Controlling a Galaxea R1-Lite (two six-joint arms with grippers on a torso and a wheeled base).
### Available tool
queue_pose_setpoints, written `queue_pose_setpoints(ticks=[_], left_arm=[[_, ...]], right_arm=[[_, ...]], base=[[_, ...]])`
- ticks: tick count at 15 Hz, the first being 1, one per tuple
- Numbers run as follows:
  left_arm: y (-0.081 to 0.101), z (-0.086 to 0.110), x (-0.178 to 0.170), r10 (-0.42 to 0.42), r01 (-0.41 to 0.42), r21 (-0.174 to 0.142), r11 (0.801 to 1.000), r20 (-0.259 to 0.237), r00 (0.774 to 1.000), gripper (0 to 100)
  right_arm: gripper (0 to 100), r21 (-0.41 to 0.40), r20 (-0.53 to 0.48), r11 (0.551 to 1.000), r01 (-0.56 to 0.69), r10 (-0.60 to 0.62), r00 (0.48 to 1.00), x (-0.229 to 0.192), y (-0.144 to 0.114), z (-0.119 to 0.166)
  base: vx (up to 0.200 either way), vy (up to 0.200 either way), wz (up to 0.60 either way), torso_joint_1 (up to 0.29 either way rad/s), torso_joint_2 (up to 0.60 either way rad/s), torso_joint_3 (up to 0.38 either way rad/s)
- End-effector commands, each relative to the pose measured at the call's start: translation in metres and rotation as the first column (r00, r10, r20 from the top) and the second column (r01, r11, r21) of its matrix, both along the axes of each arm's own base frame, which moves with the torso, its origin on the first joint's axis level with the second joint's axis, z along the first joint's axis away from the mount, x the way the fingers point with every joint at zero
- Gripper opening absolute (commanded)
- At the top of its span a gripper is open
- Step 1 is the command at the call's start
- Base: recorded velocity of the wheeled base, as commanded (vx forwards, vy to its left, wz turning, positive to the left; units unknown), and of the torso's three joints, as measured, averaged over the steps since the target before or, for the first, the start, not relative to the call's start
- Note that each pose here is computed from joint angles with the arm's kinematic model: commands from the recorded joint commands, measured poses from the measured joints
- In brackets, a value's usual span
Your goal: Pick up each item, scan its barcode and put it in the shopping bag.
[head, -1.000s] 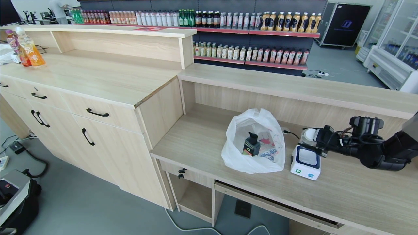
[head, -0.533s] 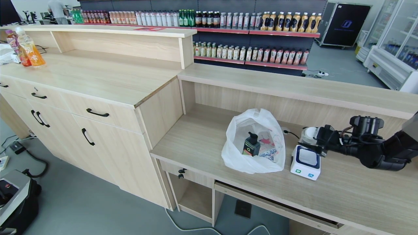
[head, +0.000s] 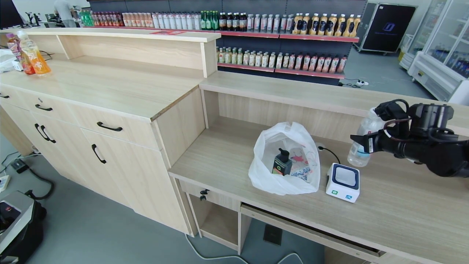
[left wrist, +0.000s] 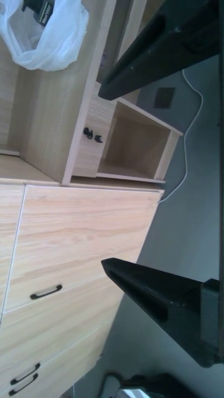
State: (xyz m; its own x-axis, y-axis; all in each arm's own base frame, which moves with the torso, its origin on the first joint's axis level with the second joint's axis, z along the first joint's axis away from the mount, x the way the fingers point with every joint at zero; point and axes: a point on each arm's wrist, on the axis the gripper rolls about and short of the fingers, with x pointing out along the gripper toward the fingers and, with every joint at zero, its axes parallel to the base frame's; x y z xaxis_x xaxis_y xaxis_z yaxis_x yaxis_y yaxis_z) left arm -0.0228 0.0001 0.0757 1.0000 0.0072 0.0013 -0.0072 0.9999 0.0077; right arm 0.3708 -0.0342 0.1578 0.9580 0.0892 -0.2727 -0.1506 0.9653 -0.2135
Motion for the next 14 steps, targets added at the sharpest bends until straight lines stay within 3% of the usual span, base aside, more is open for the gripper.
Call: queue_pose_setpoints(ticks=[1,5,9,14], left_arm=[[0.0,0.0,0.0,0.0,0.0,0.0,1.0,0.0,1.0,100],[0.0,0.0,0.0,0.0,0.0,0.0,1.0,0.002,1.0,100],[0.0,0.0,0.0,0.0,0.0,0.0,1.0,0.0,1.0,100],[0.0,0.0,0.0,0.0,0.0,0.0,1.0,0.0,1.0,100]], right_arm=[[0,0.034,0.043,0.999,0.035,-0.037,0.998,-0.043,0.02,0.04],[0,-0.011,0.051,0.982,0.186,-0.186,0.981,-0.066,0.022,0.046],[0,-0.117,0.051,0.888,0.444,-0.441,0.896,-0.07,0.021,0.04],[0,-0.113,0.053,0.897,0.427,-0.423,0.904,-0.074,0.021,0.041]], base=[[0.0,0.0,0.0,0.0,0.0,0.0],[0.0,0.0,0.0,0.0,0.0,0.0],[0.0,0.0,0.0,0.0,0.0,0.0],[0.0,0.0,0.48,0.002,0.0,0.001]])
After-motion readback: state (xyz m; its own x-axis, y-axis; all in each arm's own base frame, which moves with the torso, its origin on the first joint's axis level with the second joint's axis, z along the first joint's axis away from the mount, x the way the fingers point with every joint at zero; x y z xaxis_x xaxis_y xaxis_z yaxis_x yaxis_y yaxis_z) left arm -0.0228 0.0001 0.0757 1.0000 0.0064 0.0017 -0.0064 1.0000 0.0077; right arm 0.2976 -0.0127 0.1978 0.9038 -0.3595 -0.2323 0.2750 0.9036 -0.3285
